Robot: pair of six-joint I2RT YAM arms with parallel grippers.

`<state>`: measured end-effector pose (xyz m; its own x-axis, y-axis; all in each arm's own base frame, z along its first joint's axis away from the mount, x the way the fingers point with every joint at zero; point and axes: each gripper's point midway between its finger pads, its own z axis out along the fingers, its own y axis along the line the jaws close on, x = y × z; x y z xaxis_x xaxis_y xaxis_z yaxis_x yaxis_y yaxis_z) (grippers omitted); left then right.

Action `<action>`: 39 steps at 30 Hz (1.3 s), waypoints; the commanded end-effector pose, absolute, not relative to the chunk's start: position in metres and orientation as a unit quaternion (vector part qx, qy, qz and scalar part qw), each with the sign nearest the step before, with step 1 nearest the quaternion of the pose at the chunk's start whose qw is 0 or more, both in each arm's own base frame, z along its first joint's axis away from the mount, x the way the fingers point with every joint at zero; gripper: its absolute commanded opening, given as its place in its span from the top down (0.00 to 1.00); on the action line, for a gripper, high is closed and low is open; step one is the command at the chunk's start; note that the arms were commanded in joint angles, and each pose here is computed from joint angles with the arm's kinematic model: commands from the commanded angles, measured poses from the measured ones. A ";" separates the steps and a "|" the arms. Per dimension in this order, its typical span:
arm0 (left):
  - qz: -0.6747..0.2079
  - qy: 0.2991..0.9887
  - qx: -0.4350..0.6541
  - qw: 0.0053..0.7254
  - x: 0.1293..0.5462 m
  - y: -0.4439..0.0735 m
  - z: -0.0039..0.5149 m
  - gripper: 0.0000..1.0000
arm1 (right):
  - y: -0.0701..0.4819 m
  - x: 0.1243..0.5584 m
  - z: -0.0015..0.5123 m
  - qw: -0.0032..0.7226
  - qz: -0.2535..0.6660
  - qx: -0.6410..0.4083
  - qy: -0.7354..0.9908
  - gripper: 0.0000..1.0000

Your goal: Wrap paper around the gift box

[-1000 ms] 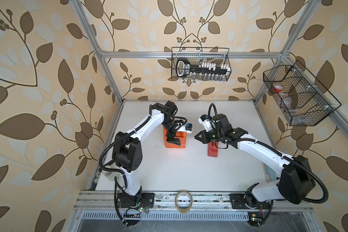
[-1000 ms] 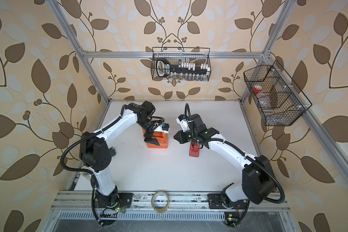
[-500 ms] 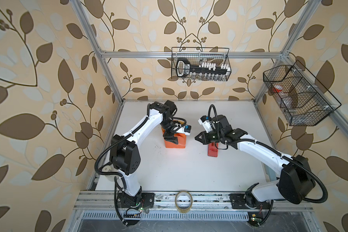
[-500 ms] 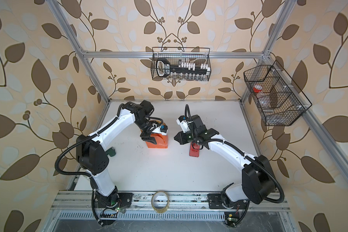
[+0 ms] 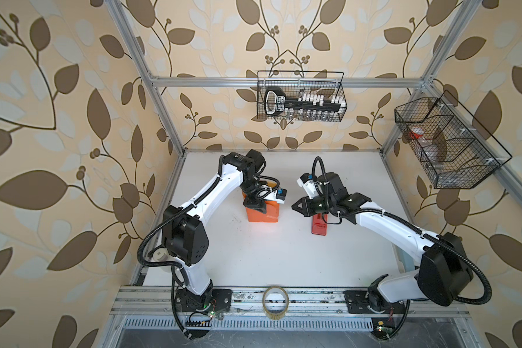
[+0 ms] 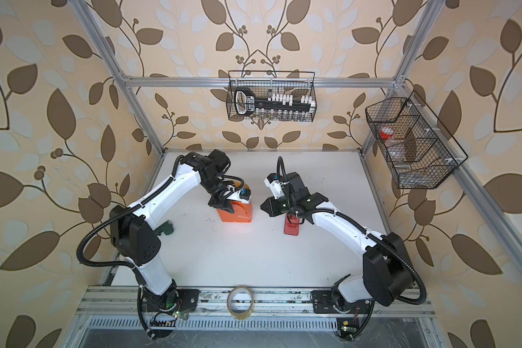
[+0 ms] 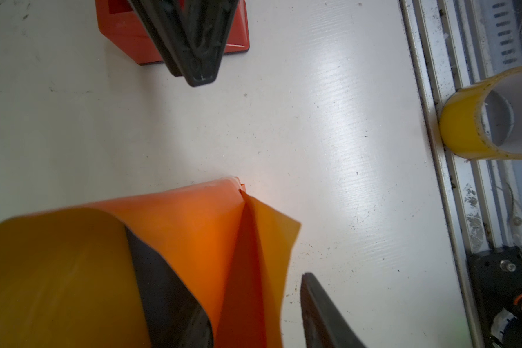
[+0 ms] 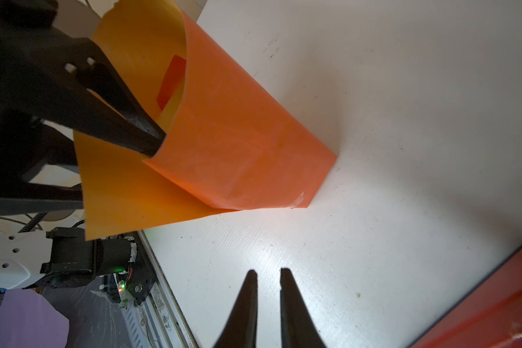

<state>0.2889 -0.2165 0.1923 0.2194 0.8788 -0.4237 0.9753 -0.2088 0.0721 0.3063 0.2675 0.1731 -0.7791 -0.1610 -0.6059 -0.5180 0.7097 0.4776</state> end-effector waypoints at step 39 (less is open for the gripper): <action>-0.171 0.633 0.736 0.170 0.271 -0.227 0.211 0.53 | 0.295 0.322 0.180 0.277 0.358 -0.202 0.869 0.84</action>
<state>0.2886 -0.2245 0.1965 0.1460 0.8871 -0.4379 0.9891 -0.1218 0.0831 0.3191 0.2903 0.1650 -0.7893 -0.1514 -0.5950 -0.5202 0.6797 0.5171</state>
